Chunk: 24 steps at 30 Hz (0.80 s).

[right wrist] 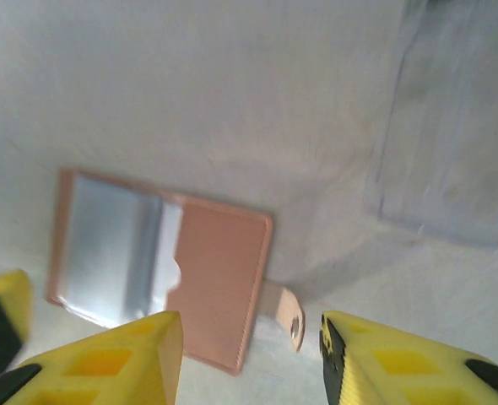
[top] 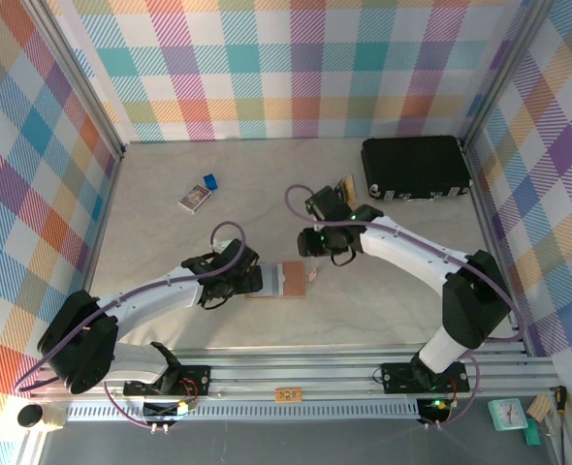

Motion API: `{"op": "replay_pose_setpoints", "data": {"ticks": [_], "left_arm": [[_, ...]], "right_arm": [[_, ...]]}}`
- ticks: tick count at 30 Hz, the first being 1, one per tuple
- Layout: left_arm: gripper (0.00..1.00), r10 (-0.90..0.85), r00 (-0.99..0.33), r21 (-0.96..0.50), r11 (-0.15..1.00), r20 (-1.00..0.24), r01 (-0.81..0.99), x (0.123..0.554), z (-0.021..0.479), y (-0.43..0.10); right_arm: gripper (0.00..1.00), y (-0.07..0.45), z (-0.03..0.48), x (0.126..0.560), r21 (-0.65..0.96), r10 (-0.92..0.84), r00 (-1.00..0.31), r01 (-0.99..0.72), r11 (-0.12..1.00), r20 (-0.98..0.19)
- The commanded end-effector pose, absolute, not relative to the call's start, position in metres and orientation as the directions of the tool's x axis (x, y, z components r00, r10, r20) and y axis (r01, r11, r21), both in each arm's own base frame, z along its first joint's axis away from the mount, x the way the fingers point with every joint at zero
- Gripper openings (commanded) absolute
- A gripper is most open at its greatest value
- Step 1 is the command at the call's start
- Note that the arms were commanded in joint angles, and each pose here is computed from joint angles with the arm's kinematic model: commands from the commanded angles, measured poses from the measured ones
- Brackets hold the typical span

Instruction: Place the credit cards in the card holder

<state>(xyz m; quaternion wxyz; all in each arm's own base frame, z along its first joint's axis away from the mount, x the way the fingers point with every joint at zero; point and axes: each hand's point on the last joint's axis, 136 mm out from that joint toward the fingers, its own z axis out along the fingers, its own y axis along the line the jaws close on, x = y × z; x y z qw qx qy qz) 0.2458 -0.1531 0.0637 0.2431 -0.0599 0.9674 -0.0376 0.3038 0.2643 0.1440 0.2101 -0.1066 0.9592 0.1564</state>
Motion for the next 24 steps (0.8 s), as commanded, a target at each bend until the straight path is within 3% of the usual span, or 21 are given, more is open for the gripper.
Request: {"op": "replay_pose_setpoints", "data": {"ticks": [1,7,24], "left_arm": [[1.00,-0.120,-0.859,-0.074,0.993,-0.498,-0.096,0.254,0.077,-0.153],[1.00,-0.127,-0.844,-0.077,0.992,-0.521,-0.101,0.266,0.082,-0.152],[1.00,-0.089,-0.799,-0.091,0.995,-0.594,-0.044,0.279,0.095,-0.152]], "right_arm": [[0.48,0.241,0.170,0.321,0.155,-0.148,-0.862,-0.252,0.955,-0.484],[0.49,0.226,0.176,0.355,-0.020,-0.214,-0.827,-0.238,0.971,-0.520],[0.41,0.188,0.144,0.389,-0.153,-0.169,-0.898,-0.116,0.981,-0.407]]}}
